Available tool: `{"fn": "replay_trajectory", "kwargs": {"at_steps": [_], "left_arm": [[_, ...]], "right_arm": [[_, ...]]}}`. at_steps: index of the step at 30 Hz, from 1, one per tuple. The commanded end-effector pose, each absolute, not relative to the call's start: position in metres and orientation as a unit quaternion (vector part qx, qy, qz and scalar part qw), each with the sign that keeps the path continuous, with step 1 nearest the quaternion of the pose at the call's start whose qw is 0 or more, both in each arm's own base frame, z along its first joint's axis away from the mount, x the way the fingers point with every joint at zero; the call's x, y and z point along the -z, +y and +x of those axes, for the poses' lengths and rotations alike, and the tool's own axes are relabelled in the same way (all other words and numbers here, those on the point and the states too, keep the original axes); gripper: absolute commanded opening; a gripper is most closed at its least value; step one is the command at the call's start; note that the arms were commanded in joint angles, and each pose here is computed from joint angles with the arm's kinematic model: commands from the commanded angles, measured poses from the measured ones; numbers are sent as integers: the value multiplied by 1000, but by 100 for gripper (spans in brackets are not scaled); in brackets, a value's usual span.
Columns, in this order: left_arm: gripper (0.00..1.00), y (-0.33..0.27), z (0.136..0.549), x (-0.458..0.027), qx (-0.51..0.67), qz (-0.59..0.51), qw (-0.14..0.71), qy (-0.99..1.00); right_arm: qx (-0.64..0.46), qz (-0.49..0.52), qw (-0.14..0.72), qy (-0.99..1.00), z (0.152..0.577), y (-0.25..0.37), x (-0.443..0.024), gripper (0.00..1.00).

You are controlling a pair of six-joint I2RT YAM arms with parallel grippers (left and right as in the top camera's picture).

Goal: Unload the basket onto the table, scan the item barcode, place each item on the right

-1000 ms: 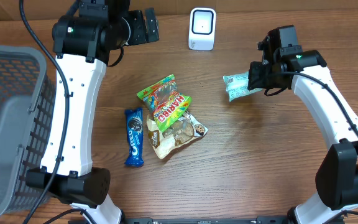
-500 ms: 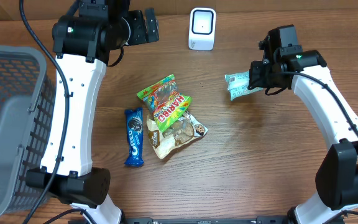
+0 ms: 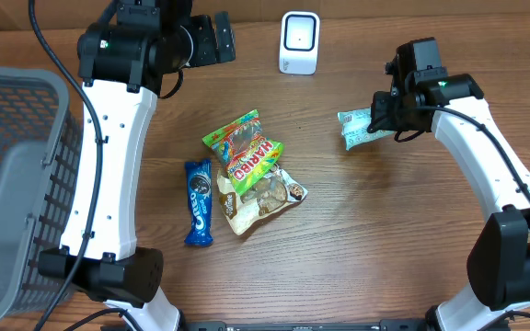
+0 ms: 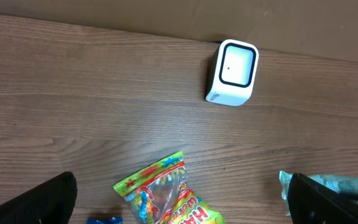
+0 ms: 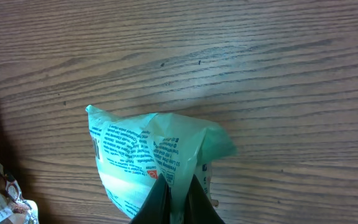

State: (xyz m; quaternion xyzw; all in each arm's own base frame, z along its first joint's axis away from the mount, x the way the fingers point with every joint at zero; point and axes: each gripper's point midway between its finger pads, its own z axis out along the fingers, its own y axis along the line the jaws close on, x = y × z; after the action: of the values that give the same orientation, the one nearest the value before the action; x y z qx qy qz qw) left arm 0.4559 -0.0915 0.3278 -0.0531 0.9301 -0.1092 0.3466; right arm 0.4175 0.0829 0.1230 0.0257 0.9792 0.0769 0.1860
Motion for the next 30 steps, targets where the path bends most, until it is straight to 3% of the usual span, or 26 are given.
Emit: {"fn": "replay_trajectory", "kwargs": {"at_steps": [1, 30], "left_arm": [[100, -93, 451, -346, 120, -56, 365, 922], [100, -93, 451, -346, 120, -56, 365, 922]], "right_arm": [[-77, 25, 224, 971, 427, 82, -150, 4], [-65, 26, 221, 973, 426, 78, -149, 4]]}}
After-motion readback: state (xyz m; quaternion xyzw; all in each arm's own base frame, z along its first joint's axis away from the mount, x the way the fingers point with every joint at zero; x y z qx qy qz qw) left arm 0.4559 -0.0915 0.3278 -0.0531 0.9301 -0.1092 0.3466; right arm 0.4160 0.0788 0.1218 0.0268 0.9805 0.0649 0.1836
